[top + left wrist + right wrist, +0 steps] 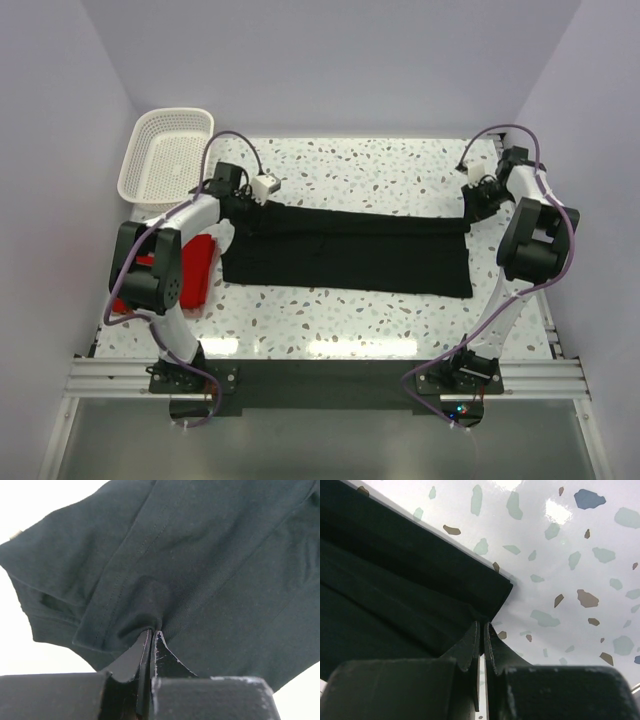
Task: Fold and stack the t-shirts
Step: Fold the tshirt
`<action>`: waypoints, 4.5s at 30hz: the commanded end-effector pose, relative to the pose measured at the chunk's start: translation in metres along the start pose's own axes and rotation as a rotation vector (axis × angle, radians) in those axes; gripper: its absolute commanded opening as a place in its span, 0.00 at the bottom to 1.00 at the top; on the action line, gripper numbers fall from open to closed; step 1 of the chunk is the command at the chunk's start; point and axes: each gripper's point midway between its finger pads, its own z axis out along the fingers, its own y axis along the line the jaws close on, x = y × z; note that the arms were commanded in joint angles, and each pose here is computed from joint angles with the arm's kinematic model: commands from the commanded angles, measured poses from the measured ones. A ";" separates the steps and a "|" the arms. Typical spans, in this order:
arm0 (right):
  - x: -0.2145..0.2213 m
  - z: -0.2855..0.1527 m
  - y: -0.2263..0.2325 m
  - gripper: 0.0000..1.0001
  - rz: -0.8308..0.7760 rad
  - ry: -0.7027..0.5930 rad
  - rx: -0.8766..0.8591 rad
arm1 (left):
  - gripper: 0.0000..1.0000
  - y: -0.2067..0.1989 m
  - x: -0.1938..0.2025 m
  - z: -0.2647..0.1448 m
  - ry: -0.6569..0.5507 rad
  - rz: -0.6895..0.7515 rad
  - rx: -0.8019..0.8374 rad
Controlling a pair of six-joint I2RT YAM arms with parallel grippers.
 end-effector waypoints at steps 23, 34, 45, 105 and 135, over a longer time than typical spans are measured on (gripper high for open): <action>0.011 -0.043 -0.005 0.37 -0.188 0.089 0.062 | 0.16 -0.008 0.013 -0.001 0.024 0.042 0.052; -0.027 -0.049 0.021 0.50 -0.215 0.058 -0.031 | 0.49 -0.022 -0.050 -0.041 -0.154 0.221 0.108; -0.027 -0.004 0.025 0.52 -0.284 0.183 -0.060 | 0.55 -0.079 -0.110 0.020 -0.117 0.453 0.290; 0.011 -0.044 0.069 0.38 -0.331 0.259 -0.130 | 0.49 -0.114 -0.095 -0.012 -0.118 0.348 0.419; -0.143 0.012 0.271 0.40 -0.065 -0.157 -0.434 | 0.52 0.022 -0.020 -0.030 -0.110 -0.307 0.153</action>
